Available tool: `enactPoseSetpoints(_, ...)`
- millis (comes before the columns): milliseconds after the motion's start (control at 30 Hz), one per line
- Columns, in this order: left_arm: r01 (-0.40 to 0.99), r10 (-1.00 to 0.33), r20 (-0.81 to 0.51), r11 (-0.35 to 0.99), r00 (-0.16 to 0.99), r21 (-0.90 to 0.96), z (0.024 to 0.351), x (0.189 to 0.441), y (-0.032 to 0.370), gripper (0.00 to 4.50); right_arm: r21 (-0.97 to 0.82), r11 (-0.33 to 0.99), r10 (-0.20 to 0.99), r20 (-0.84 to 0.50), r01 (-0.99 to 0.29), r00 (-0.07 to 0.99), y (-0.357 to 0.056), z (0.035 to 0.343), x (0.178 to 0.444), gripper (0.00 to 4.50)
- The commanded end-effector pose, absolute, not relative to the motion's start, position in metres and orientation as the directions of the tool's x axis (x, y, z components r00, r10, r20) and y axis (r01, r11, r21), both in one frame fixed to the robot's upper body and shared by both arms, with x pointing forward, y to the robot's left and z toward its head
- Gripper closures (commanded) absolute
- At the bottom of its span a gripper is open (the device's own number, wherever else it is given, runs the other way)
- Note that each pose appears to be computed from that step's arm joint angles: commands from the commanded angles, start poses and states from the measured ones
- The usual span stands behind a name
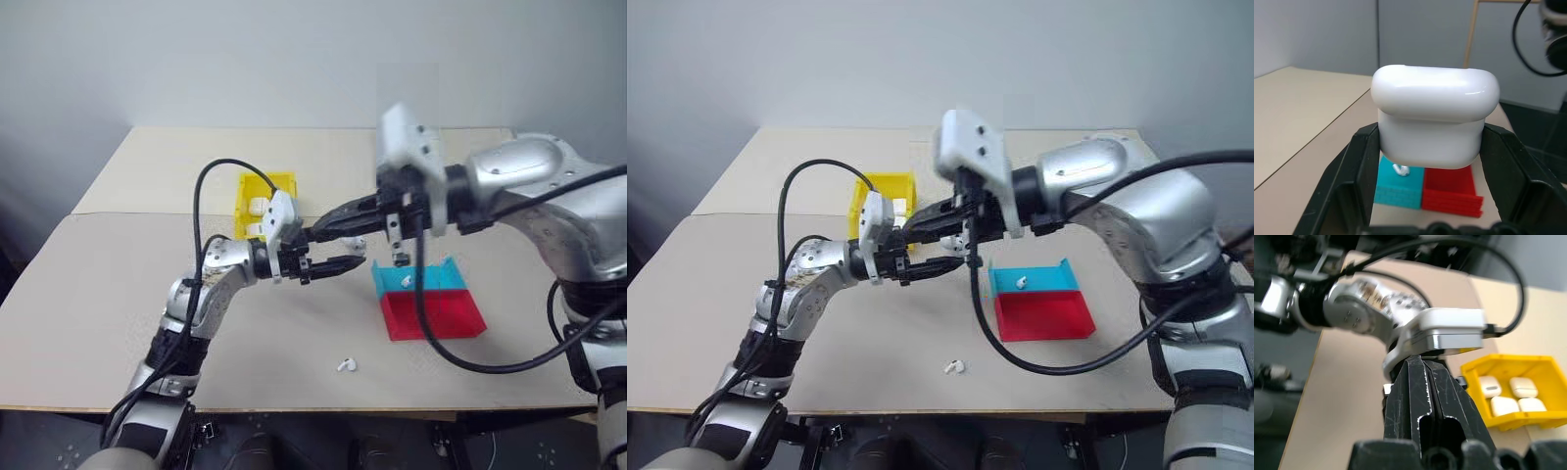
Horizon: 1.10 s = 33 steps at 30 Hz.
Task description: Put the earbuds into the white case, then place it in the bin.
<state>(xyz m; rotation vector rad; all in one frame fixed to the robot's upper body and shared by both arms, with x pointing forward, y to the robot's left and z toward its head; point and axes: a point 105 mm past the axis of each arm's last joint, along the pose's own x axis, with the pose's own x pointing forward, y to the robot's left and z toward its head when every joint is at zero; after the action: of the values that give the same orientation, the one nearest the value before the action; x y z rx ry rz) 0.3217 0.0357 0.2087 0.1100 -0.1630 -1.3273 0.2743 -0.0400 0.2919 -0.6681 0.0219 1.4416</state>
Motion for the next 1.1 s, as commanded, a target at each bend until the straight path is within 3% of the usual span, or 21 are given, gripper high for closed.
enactPoseSetpoints(33,0.944,-0.974,0.096,0.225,0.207,0.240,0.225,0.316,0.033,1.73,-0.484,-0.052,0.838,-0.498,-0.874,0.226,-0.045,0.279,0.286,4.49)
enactPoseSetpoints(200,0.941,-0.970,0.122,0.236,0.211,0.244,0.227,0.311,0.040,1.73,-0.497,0.006,0.804,-0.513,-0.868,0.299,-0.063,0.274,0.304,4.49)
enactPoseSetpoints(333,0.931,-0.962,0.126,0.269,0.244,0.246,0.225,0.310,0.046,1.73,-0.479,0.060,0.831,-0.462,-0.876,0.310,-0.076,0.284,0.303,4.49)
enactPoseSetpoints(467,0.862,-0.894,0.173,0.446,0.414,0.243,0.232,0.325,0.060,1.73,-0.435,0.161,0.900,-0.305,-0.886,0.313,-0.089,0.307,0.294,4.49)
enactPoseSetpoints(600,0.650,-0.686,0.242,0.727,0.686,0.220,0.249,0.358,0.088,1.73,-0.425,0.332,0.926,-0.021,-0.842,0.376,-0.101,0.328,0.296,4.49)
enactPoseSetpoints(733,0.326,-0.369,0.273,0.926,0.889,0.189,0.259,0.393,0.126,1.73,-0.390,0.422,0.889,0.004,-0.818,0.457,-0.107,0.304,0.298,4.49)
enactPoseSetpoints(900,0.124,-0.151,0.189,0.981,0.970,0.150,0.247,0.425,0.150,1.73,-0.369,0.476,0.853,-0.030,-0.798,0.522,-0.109,0.285,0.299,4.49)
enactPoseSetpoints(1100,0.113,-0.126,0.107,0.987,0.986,0.116,0.230,0.444,0.147,1.73,-0.355,0.516,0.816,-0.072,-0.779,0.574,-0.113,0.278,0.303,4.49)
